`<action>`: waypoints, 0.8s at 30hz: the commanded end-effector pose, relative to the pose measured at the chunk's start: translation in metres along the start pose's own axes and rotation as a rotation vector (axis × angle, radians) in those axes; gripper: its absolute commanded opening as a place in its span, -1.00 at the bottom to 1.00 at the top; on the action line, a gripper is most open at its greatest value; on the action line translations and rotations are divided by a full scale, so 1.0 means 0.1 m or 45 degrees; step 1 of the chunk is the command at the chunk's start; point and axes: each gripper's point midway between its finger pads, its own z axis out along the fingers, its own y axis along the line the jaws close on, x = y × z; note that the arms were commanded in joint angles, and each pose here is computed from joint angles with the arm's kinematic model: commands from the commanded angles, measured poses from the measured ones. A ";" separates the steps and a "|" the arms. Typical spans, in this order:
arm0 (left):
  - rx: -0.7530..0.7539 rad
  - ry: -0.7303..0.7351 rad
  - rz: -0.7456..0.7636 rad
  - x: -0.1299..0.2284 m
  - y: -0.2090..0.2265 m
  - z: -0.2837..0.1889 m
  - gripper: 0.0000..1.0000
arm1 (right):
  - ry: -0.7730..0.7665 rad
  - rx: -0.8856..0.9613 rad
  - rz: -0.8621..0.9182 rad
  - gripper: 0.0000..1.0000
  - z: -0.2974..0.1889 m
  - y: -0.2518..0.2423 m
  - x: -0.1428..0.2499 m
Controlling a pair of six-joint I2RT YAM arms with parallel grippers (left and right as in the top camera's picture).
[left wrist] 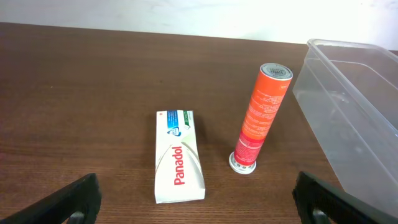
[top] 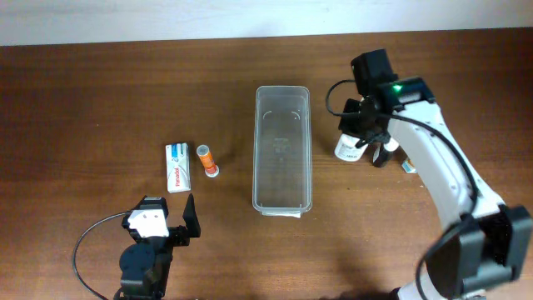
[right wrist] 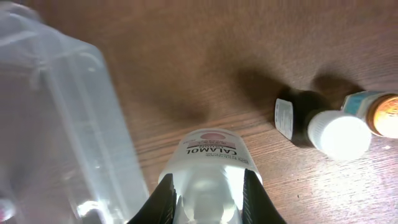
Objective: Pack container
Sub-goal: 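Lift the white bottle with the right gripper over the container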
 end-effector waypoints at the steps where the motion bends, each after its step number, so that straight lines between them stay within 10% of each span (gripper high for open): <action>1: 0.010 -0.006 0.019 0.00 -0.01 0.00 0.99 | -0.092 -0.127 -0.010 -0.80 -0.40 0.13 -0.03; 24: 0.010 -0.006 0.019 0.00 -0.01 0.00 0.99 | -0.433 -0.390 -0.362 -0.78 -1.23 1.37 0.17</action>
